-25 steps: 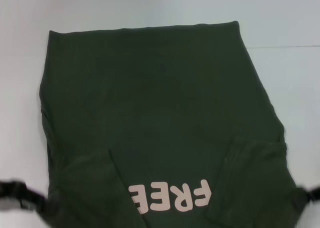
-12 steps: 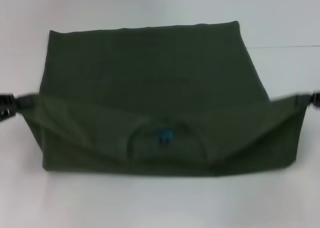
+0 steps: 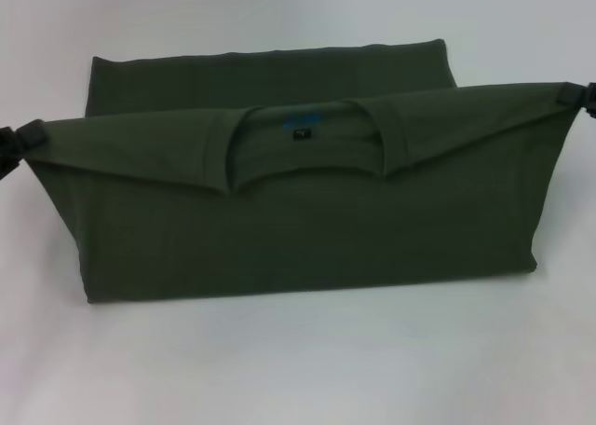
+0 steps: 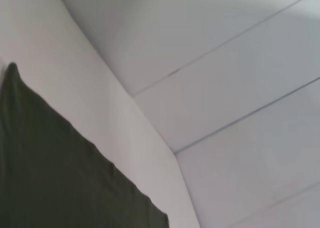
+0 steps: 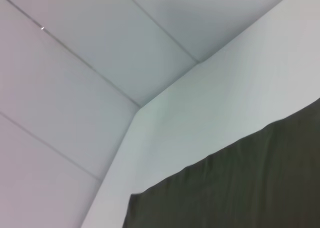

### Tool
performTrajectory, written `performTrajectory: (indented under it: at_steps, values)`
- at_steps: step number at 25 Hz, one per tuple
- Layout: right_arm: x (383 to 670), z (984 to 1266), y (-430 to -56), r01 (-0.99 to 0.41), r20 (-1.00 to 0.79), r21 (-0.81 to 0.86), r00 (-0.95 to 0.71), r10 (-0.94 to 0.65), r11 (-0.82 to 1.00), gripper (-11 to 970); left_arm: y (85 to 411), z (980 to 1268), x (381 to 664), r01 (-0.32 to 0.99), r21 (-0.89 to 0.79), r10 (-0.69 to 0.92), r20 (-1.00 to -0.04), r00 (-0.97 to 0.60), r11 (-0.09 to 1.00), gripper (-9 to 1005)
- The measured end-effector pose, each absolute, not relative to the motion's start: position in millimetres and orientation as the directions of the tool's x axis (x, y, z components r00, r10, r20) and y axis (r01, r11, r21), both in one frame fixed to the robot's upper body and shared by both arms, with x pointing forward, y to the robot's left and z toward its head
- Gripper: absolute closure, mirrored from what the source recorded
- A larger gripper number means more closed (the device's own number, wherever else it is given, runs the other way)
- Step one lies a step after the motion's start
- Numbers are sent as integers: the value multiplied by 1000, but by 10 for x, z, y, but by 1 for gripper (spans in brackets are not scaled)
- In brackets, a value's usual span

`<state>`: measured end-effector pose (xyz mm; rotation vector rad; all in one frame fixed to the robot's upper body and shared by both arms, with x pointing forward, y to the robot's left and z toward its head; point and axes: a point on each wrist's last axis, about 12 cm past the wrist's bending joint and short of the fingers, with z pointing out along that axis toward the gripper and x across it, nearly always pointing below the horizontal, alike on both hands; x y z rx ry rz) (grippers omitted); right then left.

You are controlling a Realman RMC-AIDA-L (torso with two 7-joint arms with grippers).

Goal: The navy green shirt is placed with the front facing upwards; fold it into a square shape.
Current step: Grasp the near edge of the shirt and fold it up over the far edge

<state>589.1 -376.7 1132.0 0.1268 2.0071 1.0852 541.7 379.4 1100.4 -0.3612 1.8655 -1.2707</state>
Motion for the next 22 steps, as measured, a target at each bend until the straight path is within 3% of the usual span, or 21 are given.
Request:
performTrajectory:
  at_steps: [22]
  values:
    - [6173,10922,-3397,-199,-746,566,-537,394,800,874,3133,10673,5851,181,-771,-631,-612,-477,610,946]
